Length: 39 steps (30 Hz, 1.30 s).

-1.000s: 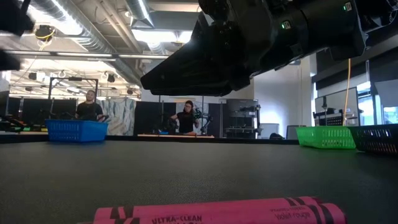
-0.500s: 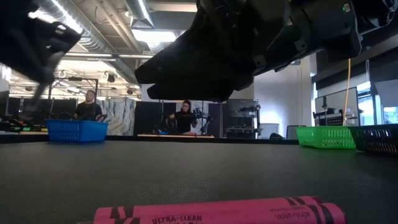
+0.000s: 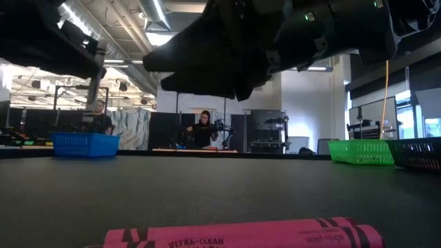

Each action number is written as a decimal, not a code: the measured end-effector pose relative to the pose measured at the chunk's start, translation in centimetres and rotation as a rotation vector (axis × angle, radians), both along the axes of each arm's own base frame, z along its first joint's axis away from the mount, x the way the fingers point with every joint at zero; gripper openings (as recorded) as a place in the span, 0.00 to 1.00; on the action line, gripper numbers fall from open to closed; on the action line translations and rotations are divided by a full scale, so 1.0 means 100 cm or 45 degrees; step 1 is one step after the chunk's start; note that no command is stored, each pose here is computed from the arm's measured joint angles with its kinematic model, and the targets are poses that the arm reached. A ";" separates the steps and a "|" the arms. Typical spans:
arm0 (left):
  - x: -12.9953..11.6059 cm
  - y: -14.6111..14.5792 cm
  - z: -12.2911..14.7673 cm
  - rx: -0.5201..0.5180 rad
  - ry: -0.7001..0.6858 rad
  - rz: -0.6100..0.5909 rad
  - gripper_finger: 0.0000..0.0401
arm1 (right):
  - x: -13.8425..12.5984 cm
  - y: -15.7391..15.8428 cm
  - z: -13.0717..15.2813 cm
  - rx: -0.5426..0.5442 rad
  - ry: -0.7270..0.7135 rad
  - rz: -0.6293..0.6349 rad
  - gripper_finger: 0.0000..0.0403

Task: Sort crayons
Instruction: Put the white crayon into the green bin

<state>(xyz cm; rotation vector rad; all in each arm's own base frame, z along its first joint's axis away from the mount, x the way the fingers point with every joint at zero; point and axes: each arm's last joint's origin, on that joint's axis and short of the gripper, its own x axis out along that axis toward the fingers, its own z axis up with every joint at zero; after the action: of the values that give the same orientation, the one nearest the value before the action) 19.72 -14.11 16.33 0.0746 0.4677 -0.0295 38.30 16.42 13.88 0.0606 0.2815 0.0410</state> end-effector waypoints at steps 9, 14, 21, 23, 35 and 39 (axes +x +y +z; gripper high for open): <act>0.006 0.006 -0.001 -0.040 -0.261 -0.003 0.02 | 0.001 -0.001 0.005 0.010 -0.072 -0.045 0.63; 0.018 0.005 0.001 -0.023 -0.338 0.013 0.02 | 0.002 0.000 0.007 -0.019 -0.101 -0.026 0.63; 0.040 -0.004 0.001 0.007 -0.367 0.006 0.02 | 0.008 0.002 -0.004 -0.026 -0.136 -0.043 0.63; 0.046 -0.008 0.003 0.015 -0.372 0.000 0.02 | 0.013 0.002 -0.005 -0.046 -0.142 -0.043 0.61; 0.049 -0.012 -0.001 0.037 -0.326 -0.022 0.02 | 0.017 0.005 -0.006 -0.154 -0.124 0.011 0.06; 0.049 -0.012 -0.002 0.025 -0.320 -0.028 0.02 | 0.017 0.005 -0.006 -0.153 -0.122 0.017 0.07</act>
<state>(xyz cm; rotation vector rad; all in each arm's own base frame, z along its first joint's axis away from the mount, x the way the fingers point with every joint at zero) 24.63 -15.29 16.14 0.1012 0.2162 -0.0364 40.04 16.93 13.30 -0.0626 0.1884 0.0398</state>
